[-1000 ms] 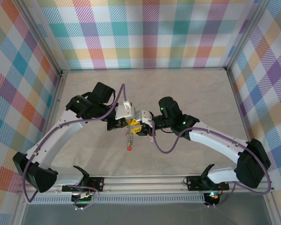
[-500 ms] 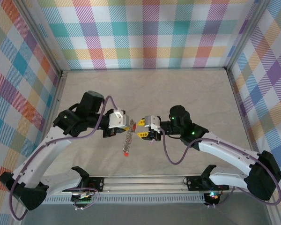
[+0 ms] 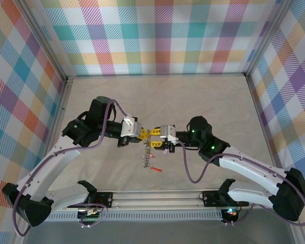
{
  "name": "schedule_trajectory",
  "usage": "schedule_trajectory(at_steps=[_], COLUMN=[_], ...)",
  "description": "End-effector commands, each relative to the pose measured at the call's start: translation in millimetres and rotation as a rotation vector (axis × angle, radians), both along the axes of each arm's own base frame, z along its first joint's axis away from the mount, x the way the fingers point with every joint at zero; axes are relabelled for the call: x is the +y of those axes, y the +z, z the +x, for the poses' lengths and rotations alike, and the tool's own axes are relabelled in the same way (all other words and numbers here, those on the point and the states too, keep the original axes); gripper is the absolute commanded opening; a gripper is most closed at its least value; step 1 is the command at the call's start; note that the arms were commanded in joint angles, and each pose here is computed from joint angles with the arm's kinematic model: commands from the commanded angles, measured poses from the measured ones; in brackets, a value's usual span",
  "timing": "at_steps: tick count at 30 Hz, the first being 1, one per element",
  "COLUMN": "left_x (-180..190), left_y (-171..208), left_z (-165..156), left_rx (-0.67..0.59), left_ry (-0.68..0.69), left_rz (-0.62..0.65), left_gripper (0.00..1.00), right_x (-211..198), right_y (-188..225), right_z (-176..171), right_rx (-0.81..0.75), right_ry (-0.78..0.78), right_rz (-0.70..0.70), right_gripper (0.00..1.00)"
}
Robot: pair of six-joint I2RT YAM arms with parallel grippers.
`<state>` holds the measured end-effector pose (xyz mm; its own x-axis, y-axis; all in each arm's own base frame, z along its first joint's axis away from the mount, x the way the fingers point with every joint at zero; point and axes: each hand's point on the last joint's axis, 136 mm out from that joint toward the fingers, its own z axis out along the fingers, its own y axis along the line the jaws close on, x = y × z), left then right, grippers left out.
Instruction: Put the keys on the keyring
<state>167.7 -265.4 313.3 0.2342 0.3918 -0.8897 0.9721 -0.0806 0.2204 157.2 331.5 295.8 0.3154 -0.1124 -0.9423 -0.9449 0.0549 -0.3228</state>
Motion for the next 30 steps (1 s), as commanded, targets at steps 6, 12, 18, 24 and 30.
schedule_trajectory(at_steps=[6, 12, 18, 24, 30], left_x=[-10.2, -7.3, 0.5, 9.5, 33.7], left_y=[8.6, 2.0, -4.7, -22.4, -39.8], left_z=[3.2, 9.8, 20.9, 44.4, 89.8], left_rx=[0.006, 0.019, 0.066, 0.138, 0.136], left_ry=[-0.030, -0.005, 0.045, 0.165, 0.438], left_rz=[-0.079, -0.064, -0.064, -0.044, -0.042], left_gripper=[0.00, 0.00, 0.00, 0.00, 0.00], right_x=[-7.8, -23.7, -48.9, -101.5, -135.6], right_y=[1.4, -18.3, -32.4, -67.4, -146.7], right_z=[-0.4, 11.5, 35.7, 88.0, 93.8], right_rx=[-0.062, -0.065, 0.063, 0.450, 0.923], right_ry=[-0.044, -0.143, -0.345, -0.838, -1.170], right_rz=[0.018, -0.023, -0.002, -0.014, -0.191], right_gripper=[0.36, 0.37, 0.49, 0.71, 0.64])
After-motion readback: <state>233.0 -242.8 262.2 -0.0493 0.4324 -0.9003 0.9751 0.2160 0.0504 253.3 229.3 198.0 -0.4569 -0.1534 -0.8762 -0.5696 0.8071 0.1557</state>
